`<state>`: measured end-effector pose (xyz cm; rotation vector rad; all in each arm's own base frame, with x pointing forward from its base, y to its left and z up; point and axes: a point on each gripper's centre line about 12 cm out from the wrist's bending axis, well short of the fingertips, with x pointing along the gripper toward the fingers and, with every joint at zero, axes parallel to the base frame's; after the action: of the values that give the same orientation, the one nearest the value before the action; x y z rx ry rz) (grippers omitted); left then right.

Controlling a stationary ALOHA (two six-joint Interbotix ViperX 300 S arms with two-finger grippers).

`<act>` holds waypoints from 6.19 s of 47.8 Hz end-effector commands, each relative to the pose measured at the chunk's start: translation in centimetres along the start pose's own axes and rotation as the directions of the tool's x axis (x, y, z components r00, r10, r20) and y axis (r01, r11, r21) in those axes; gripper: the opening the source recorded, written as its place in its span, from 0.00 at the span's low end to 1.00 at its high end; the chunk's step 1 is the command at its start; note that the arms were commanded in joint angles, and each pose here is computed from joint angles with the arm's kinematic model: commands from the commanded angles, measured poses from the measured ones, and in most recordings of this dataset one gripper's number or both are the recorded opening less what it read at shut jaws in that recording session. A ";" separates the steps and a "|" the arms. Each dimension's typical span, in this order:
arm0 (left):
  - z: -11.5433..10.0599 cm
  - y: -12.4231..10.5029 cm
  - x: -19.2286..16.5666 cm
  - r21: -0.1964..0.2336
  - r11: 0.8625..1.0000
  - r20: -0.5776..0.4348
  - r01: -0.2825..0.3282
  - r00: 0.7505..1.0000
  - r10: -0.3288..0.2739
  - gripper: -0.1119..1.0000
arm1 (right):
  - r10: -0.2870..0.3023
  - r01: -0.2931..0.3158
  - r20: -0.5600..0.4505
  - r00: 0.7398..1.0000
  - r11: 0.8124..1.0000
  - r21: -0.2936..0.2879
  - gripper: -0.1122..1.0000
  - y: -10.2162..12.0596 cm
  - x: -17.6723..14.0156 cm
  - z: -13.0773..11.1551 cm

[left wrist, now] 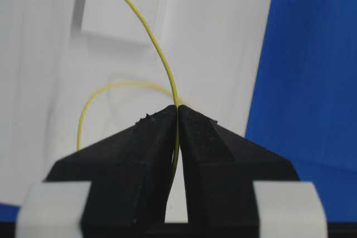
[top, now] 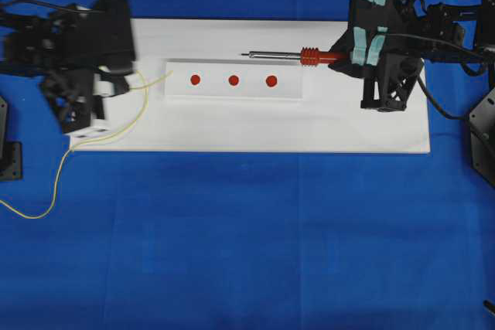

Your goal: Touch the tip of the soldering iron to the tip of the solder at the mark.

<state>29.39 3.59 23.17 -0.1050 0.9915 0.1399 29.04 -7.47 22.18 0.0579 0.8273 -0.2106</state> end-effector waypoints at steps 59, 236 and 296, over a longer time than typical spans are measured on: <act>5.9 0.0 9.3 0.009 1.000 -0.095 -0.010 0.995 0.011 0.12 | -0.016 0.016 -0.016 1.000 1.000 0.003 0.16 -0.5 0.9 -1.2; 5.8 -0.1 9.2 0.038 0.999 -0.117 -0.006 0.993 0.010 0.12 | 0.010 -0.013 -0.110 0.994 1.000 -0.024 0.16 0.6 6.8 -1.8; 2.9 -0.4 0.9 0.036 0.999 0.023 0.004 1.000 -0.005 0.12 | 0.006 -0.007 -0.034 0.999 1.000 -0.026 0.16 0.5 3.7 -0.6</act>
<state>32.30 3.70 22.98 -0.0764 1.0072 0.1201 31.32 -7.53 16.80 0.0498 0.9267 -0.1888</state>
